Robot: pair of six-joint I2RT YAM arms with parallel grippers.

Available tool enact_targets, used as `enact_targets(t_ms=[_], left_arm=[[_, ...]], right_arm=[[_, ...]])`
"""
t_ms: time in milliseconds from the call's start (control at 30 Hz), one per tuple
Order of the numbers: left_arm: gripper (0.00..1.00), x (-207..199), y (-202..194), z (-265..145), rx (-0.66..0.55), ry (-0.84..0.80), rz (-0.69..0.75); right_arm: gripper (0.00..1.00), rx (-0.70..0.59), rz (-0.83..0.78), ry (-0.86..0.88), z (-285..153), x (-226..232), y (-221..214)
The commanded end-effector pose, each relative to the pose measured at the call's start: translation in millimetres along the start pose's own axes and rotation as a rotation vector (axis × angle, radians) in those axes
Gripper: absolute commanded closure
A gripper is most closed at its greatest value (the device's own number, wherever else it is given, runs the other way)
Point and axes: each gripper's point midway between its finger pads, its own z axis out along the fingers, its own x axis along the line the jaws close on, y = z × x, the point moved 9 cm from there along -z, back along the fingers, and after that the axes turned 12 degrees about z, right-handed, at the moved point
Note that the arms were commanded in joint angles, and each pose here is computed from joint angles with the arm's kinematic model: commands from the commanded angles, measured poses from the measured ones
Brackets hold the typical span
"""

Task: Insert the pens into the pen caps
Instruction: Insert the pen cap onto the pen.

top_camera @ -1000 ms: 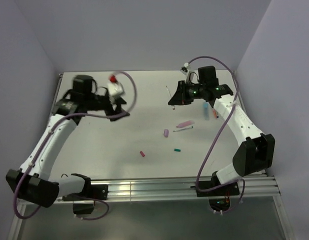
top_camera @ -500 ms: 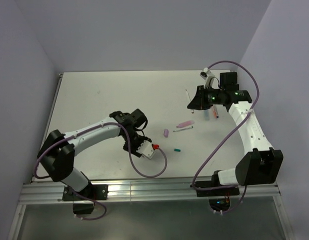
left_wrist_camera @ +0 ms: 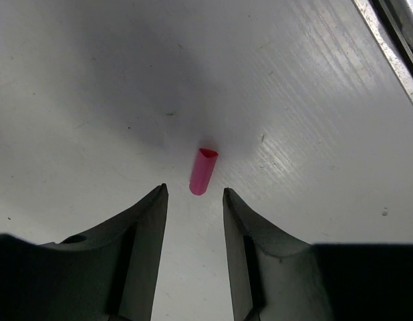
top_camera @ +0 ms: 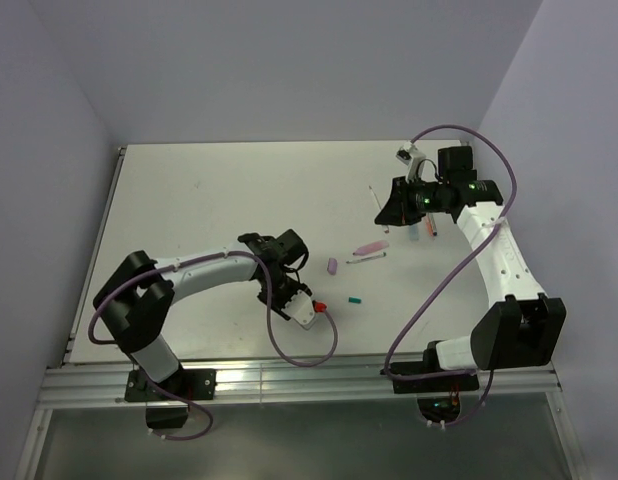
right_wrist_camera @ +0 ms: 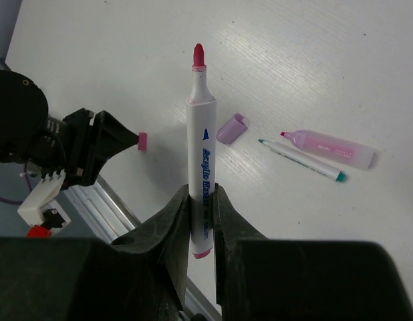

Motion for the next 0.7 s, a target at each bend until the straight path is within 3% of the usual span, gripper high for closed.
enact_targets(t_ms=[0, 467, 567, 600, 667], left_arm=[[0.56, 6, 1, 8, 0.006, 0.009, 0.047], [0.63, -19, -9, 46, 0.022, -0.033, 0.02], [0.74, -21, -9, 52, 0.031, -0.034, 0.006], [0.87, -21, -9, 51, 0.038, -0.024, -0.007], [0.95, -21, -6, 46, 0.053, -0.014, -0.013]], right_arm=[[1.0, -0.008, -0.034, 0.022, -4, 4, 5], [1.0, -0.007, -0.032, 0.02, -5, 3, 9], [1.0, 0.008, -0.014, 0.045, -2, 3, 8], [1.0, 0.014, -0.009, 0.053, -1, 2, 7], [1.0, 0.021, -0.002, 0.082, 1, 4, 6]])
